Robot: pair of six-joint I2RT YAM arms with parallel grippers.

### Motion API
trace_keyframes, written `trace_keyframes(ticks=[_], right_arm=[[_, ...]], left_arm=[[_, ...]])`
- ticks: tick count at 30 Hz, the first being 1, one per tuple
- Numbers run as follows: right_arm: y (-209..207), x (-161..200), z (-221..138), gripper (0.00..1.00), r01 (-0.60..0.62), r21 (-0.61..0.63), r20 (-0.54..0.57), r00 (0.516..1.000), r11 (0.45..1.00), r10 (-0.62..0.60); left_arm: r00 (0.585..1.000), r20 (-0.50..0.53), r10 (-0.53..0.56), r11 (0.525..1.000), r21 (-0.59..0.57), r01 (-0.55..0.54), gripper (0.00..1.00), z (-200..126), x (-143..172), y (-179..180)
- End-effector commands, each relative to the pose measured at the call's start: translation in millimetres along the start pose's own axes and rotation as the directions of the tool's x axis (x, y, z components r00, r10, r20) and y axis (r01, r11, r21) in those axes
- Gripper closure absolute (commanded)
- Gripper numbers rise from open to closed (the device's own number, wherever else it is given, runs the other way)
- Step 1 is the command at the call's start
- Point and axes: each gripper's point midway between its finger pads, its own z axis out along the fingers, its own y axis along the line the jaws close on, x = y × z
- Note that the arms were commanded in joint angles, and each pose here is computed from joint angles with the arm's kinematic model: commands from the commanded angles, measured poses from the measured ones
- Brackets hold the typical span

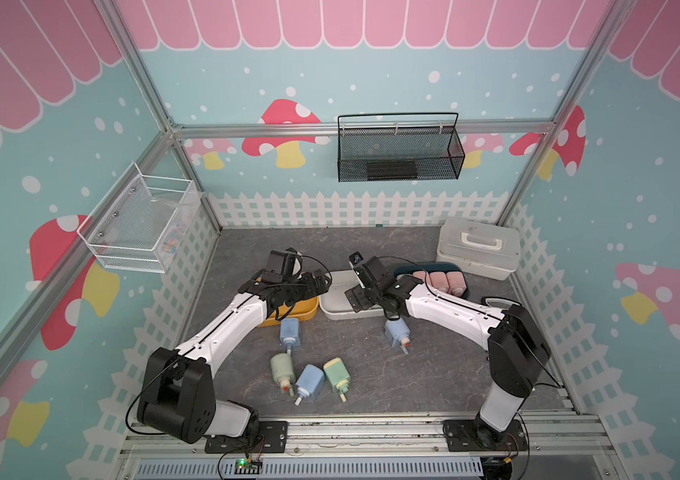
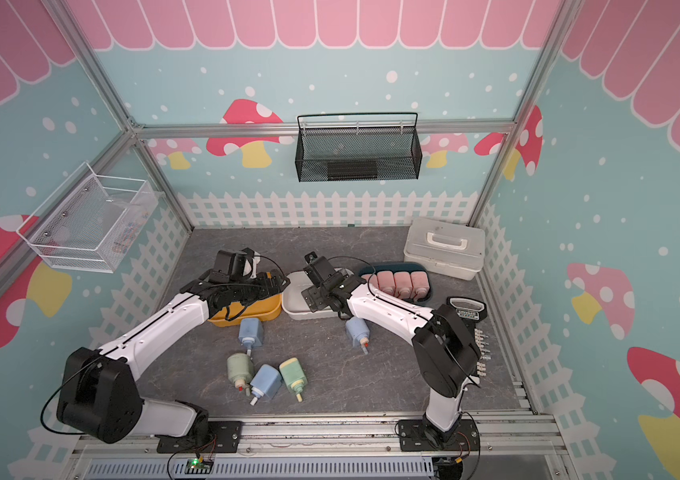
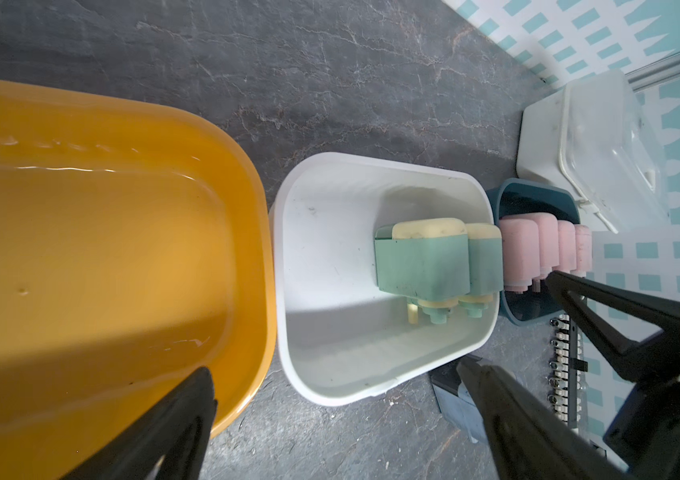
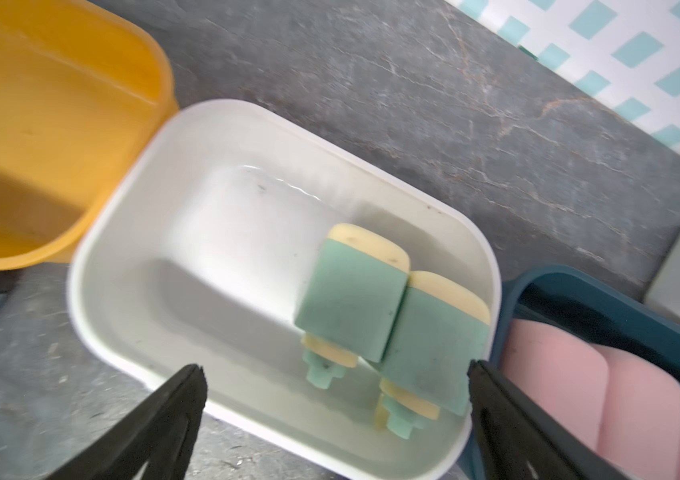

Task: Place the pencil sharpeners by color into the storage box
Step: Pick up the pencil sharpener from the center of the board.

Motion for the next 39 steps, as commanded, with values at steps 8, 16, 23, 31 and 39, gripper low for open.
trace_keyframes(ticks=[8,16,23,31,39], right_arm=[[81,20,-49,0.04,0.040,-0.463,0.076,0.997,0.886,-0.006],[109,73,-71,0.04,0.080,-0.491,0.008,0.996,0.867,-0.087],[137,107,-84,0.03,0.132,-0.520,-0.030,0.984,0.844,-0.173],[164,127,-84,0.03,0.234,-0.466,-0.012,0.963,0.853,-0.271],[172,133,-70,0.02,0.302,-0.370,-0.026,0.942,0.878,-0.335]], left_arm=[[0.999,0.050,0.011,0.999,-0.044,-0.009,0.01,-19,14,7],[0.994,0.108,-0.032,0.993,-0.111,0.044,0.01,-24,16,18],[0.995,0.090,-0.047,0.992,-0.110,0.057,0.01,-22,21,20],[0.997,0.063,-0.048,0.993,-0.102,0.054,0.01,-16,25,19],[0.998,0.048,-0.052,0.993,-0.107,0.057,0.01,-12,28,21]])
